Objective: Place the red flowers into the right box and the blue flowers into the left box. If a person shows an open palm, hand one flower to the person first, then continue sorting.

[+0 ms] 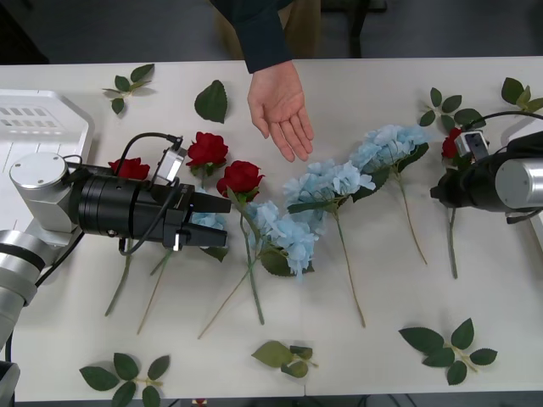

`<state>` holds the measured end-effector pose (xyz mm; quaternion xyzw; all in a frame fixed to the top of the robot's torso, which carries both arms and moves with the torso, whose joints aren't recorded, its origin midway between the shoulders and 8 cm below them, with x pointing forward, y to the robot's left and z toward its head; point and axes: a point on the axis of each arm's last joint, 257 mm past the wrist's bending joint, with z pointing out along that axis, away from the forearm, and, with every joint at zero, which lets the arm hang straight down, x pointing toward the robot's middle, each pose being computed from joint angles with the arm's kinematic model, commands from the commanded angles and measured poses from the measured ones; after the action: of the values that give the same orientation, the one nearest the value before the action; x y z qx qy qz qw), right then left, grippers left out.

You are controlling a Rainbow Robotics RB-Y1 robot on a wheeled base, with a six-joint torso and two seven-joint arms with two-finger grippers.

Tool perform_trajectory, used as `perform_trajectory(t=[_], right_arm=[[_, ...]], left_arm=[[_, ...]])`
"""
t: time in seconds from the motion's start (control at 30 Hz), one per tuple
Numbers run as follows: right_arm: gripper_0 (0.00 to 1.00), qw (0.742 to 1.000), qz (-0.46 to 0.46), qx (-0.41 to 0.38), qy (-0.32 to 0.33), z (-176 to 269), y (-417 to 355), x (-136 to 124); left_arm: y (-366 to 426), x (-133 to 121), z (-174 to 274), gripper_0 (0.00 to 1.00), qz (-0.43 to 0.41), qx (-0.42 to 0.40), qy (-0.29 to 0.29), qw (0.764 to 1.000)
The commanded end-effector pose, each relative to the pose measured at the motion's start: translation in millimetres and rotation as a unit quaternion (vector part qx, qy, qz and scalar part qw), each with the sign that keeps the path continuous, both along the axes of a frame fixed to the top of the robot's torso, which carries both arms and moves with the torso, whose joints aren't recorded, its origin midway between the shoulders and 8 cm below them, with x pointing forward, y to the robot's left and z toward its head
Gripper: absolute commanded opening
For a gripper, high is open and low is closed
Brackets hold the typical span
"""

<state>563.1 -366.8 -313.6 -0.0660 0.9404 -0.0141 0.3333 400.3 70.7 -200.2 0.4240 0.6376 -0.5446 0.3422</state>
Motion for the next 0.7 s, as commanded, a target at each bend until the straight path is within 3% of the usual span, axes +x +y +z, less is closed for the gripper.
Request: perform_trajectory(t=[0.03,0.1,0.13,0.17,0.2,0.53,0.7], right_arm=[[0.58,1.000,0.003,0.013,-0.015,11,27,18],[0.31,1.000,0.002,0.017,-0.015,12,28,18],[0.23,1.000,0.002,0.017,-0.015,12,28,18],[0.07,1.000,0.001,0.018,-0.014,11,28,17],[0.00,1.000,0.002,0.018,-0.014,11,29,18],[0.00,0.999,0.003,0.035,-0.021,23,29,21],[0.00,0.997,0.011,0.073,0.002,54,26,4]], left_arm=[[5,6,9,1.00,-0.007,0.016,-0.015,1.000],[5,6,9,1.00,-0.007,0.017,-0.016,1.000],[5,6,10,1.00,-0.007,0.016,-0.016,1.000],[4,6,9,1.00,-0.008,0.016,-0.016,1.000],[5,6,9,1.00,-0.007,0.017,-0.015,1.000],[4,6,9,1.00,-0.008,0.017,-0.016,1.000],[5,6,9,1.00,-0.007,0.017,-0.016,1.000]])
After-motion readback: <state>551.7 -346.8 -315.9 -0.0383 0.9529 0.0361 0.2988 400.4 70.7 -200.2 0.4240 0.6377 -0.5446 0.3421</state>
